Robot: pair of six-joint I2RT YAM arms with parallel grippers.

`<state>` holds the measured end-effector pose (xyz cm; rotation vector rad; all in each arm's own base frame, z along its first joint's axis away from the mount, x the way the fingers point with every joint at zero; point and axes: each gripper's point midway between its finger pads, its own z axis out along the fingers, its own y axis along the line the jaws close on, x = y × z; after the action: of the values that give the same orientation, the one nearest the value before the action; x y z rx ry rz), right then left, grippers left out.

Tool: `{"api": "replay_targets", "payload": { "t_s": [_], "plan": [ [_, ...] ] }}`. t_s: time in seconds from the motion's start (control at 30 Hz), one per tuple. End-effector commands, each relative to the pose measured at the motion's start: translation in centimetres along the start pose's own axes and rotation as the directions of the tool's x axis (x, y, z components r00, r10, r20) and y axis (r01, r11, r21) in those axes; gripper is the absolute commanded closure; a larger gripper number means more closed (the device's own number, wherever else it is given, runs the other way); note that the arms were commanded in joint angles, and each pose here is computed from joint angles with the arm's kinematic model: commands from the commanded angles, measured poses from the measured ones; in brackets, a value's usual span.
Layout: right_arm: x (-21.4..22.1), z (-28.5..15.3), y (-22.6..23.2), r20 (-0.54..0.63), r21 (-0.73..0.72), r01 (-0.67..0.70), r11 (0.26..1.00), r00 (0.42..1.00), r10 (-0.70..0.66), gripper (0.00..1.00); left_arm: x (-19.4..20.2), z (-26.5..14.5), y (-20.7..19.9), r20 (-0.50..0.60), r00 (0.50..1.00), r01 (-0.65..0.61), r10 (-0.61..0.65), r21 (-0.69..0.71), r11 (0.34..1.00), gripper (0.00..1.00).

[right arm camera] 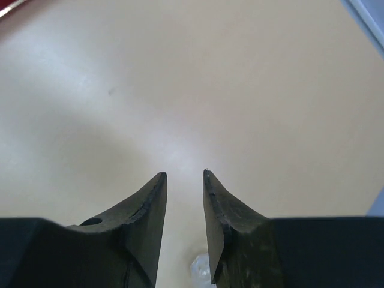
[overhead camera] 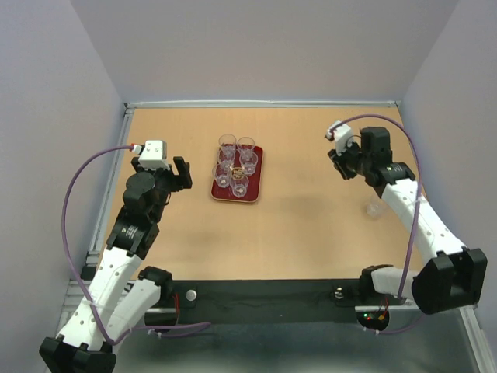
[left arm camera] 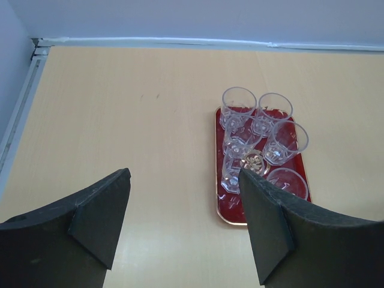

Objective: Place the glasses into the tray

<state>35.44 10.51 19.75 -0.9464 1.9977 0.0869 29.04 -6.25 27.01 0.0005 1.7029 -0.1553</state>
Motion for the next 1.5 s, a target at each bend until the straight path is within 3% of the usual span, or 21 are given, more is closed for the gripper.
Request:
{"api": "replay_targets", "payload": {
  "t_s": [0.0,0.2,0.4,0.67,1.03,1.13,1.27,1.37,1.47],
  "plan": [
    [4.5,-3.1,-2.7,-0.069,0.163,-0.149,0.975,0.984,0.162,0.63,-1.4,-0.1,-0.4,0.061,0.998,0.005,-0.007,0.026,1.000,0.16],
    [12.3,-7.1,-5.9,-0.142,0.307,-0.314,0.898,0.918,0.369,0.61,-1.6,-0.3,-0.6,0.071,0.997,0.007,-0.009,0.037,0.999,0.16],
    [17.4,-9.1,-6.7,-0.259,0.354,-0.327,0.876,0.866,0.428,0.61,-1.7,-0.4,-0.8,0.075,0.997,0.010,-0.014,0.048,0.999,0.16],
    [21.6,-8.8,-6.2,-0.361,0.299,-0.390,0.871,0.798,0.482,0.60,-1.9,-0.6,-0.8,0.081,0.997,0.011,-0.015,0.051,0.999,0.16],
    [23.0,-7.2,-5.9,-0.374,0.223,-0.455,0.862,0.777,0.507,0.60,-1.8,-0.5,-0.9,0.079,0.997,0.012,-0.016,0.054,0.998,0.16],
    [23.4,-6.5,-5.6,-0.382,0.196,-0.478,0.856,0.767,0.516,0.65,-1.9,-0.5,-0.9,0.081,0.997,0.011,-0.015,0.052,0.999,0.16],
    [23.5,-5.9,-5.1,-0.381,0.161,-0.501,0.850,0.763,0.522,0.89,-1.9,-0.5,-0.9,0.081,0.997,0.011,-0.015,0.052,0.999,0.16],
    [22.6,-5.7,-4.9,-0.351,0.135,-0.504,0.853,0.781,0.517,0.99,-1.8,-0.5,-0.9,0.079,0.997,0.012,-0.016,0.052,0.999,0.16],
    [21.0,-5.6,-5.0,-0.293,0.097,-0.504,0.858,0.809,0.509,1.00,-1.8,-0.5,-1.0,0.077,0.997,0.013,-0.017,0.058,0.998,0.16]
  ]
}}
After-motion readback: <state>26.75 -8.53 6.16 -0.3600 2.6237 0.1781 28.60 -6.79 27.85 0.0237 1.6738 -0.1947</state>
